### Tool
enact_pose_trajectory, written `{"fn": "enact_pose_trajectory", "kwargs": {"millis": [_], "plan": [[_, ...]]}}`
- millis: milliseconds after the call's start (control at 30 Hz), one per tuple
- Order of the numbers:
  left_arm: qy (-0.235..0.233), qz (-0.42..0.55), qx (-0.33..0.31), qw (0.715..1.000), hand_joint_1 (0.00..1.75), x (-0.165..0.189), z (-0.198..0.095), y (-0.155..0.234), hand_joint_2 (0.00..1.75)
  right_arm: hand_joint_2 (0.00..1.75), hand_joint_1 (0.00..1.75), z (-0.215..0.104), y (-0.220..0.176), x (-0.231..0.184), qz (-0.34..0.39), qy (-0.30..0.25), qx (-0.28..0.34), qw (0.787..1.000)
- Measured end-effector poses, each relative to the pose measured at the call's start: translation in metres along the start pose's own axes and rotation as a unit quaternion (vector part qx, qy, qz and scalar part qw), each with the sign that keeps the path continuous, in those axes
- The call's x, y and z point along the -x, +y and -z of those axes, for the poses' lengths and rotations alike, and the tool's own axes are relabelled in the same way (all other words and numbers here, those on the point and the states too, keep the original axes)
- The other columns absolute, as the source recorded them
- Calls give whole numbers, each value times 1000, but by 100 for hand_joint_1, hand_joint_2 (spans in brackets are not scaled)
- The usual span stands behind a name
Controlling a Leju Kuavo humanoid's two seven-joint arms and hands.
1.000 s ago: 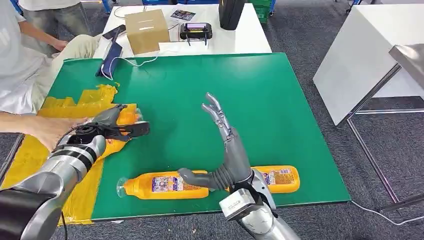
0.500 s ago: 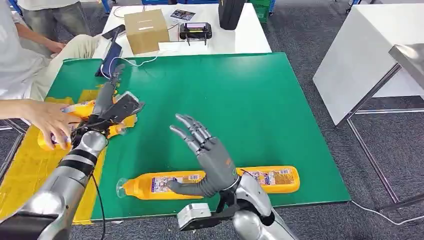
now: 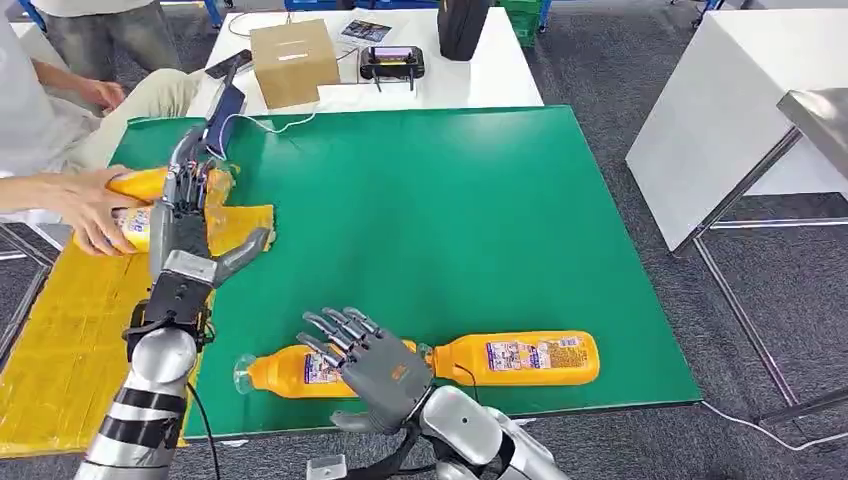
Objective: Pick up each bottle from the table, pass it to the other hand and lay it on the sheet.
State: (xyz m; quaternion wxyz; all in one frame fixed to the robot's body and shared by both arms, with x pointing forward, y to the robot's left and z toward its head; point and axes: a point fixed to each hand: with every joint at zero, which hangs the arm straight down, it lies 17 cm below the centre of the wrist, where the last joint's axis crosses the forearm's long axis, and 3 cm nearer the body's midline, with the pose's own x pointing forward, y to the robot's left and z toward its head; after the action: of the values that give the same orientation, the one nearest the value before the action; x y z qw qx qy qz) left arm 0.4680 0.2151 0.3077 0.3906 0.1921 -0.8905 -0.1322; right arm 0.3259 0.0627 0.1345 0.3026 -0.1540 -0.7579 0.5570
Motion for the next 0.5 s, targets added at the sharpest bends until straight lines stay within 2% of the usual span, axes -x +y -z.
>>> {"fn": "enact_pose_trajectory", "kwargs": {"millis": [100, 500], "plan": [[-5, -13, -5, 1000, 0, -7, -4, 2, 175, 175, 0, -2, 11, 3, -2, 6, -17, 1000], [-25, -85, -8, 996, 0, -41, -22, -2, 175, 175, 0, -15, 60, 62, -93, 103, -87, 986]]}}
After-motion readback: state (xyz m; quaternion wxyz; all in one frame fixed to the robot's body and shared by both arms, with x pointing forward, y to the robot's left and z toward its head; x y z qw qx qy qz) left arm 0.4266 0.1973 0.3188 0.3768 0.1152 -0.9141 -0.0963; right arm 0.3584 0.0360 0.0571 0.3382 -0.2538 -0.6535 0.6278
